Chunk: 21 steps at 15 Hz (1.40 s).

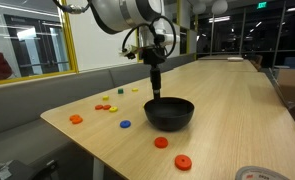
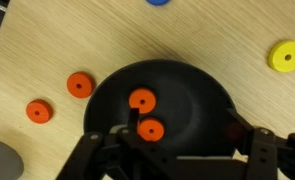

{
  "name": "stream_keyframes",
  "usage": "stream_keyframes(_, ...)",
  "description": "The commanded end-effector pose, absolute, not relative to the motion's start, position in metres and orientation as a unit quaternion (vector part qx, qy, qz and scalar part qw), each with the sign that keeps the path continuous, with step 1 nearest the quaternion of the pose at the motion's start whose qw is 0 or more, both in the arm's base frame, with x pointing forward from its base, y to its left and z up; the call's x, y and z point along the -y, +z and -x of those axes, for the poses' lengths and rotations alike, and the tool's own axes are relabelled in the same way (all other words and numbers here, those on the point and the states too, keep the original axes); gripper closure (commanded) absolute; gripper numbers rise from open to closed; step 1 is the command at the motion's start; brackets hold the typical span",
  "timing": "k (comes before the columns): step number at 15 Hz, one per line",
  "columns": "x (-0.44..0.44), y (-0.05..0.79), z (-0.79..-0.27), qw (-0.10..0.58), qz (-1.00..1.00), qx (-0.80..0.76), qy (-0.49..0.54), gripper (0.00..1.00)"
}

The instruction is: Pick up some of the objects on the table and put them in the bowl

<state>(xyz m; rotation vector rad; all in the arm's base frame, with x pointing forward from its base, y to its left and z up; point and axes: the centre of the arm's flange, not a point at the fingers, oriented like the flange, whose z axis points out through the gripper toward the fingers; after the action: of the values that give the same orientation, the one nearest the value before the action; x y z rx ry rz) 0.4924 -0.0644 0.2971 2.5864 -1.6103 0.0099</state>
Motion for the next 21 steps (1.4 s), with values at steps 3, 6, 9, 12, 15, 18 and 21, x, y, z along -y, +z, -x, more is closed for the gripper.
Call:
stream_keyframes(3,0.009,0.307,-0.523,0.017,-0.887,0.460,0.029,0.00)
stream_keyframes(6,-0.025,0.311,-0.542,0.000,-0.912,0.409,0.038,0.00)
stream_keyframes(9,-0.042,0.310,-0.554,-0.016,-0.926,0.375,0.041,0.00)
stream_keyframes(12,-0.038,0.301,-0.565,-0.025,-0.931,0.361,0.041,0.00)
stream_keyframes(15,-0.024,0.289,-0.571,-0.032,-0.931,0.362,0.037,0.00)
stream_keyframes(18,-0.011,0.278,-0.574,-0.039,-0.931,0.363,0.029,0.00)
stream_keyframes(21,-0.001,0.268,-0.579,-0.043,-0.931,0.362,0.020,0.00)
